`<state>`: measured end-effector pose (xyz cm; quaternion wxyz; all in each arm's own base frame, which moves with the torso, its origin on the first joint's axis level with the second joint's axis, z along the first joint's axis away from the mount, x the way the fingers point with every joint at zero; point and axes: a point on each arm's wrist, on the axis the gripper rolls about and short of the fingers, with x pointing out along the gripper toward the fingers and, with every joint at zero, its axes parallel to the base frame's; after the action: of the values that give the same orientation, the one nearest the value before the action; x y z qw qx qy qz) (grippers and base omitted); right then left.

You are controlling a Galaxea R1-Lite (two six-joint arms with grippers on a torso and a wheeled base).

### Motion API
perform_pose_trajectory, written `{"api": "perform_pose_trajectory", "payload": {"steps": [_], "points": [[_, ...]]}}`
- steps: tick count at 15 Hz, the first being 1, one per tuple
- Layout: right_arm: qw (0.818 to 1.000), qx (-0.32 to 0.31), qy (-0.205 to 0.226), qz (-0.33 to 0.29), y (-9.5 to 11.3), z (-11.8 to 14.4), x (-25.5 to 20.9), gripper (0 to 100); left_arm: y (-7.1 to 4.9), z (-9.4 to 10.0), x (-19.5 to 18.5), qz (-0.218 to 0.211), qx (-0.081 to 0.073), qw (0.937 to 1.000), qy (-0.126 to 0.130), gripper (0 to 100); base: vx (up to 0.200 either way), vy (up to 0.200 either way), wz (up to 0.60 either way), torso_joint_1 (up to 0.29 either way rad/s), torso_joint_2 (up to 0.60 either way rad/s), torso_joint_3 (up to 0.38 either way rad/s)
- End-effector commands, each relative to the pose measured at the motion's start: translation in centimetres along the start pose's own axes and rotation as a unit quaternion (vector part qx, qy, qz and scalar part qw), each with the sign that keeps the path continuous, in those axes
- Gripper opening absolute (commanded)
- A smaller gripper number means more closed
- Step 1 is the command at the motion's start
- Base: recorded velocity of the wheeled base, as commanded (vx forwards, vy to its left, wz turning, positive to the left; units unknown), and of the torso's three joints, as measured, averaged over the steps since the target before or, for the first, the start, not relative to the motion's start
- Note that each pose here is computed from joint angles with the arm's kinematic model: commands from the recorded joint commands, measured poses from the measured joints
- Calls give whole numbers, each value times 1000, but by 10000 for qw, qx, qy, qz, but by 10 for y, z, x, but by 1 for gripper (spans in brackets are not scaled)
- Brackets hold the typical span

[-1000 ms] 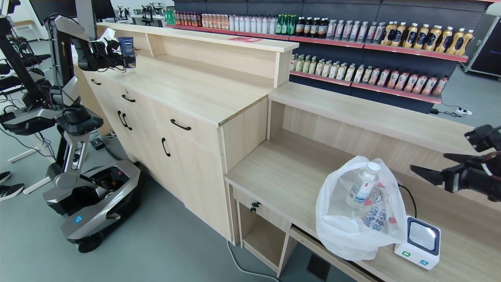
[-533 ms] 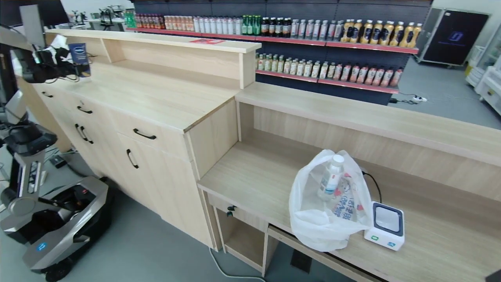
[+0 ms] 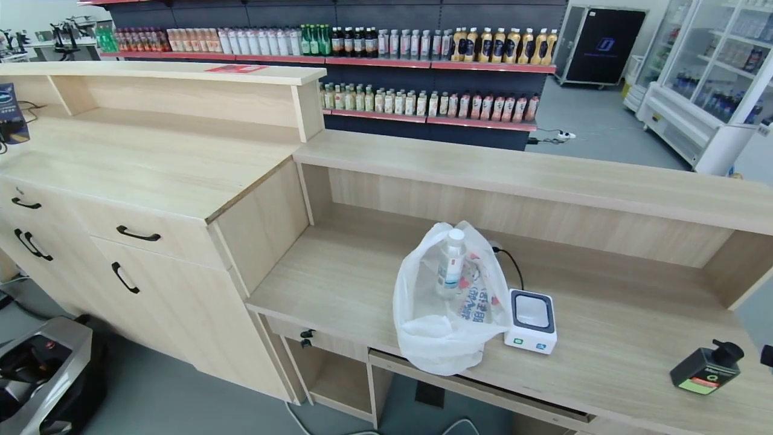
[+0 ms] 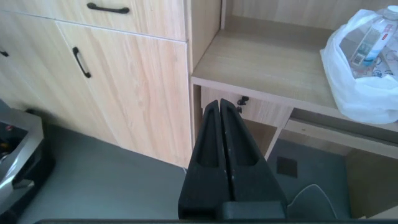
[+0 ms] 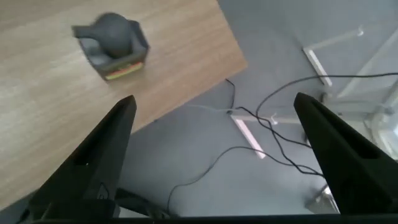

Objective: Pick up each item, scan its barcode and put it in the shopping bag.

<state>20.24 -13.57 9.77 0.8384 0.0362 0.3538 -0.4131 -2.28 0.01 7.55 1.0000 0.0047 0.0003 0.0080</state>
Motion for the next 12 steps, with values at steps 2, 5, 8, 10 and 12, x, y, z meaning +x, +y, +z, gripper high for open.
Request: {"api": "perform_pose_trajectory", "payload": {"steps": [2,5,8,10,12], "points": [[9991,4,158,381,25,-13,39,100,0,0,0,5,-1,10000,-2,0,0,0,0,0,0,0],[9984,58,97,563,39,-21,58,100,0,0,0,-11,-1,10000,-2,0,0,0,0,0,0,0],[9974,248,285,617,47,-32,64,100,0,0,0,-3,-1,10000,-2,0,0,0,0,0,0,0],[9971,245,380,608,49,-37,69,100,0,0,0,-3,-1,10000,-2,0,0,0,0,0,0,0],[9962,312,238,782,52,-36,75,100,0,0,0,5,-1,10000,-2,0,0,0,0,0,0,0]]}}
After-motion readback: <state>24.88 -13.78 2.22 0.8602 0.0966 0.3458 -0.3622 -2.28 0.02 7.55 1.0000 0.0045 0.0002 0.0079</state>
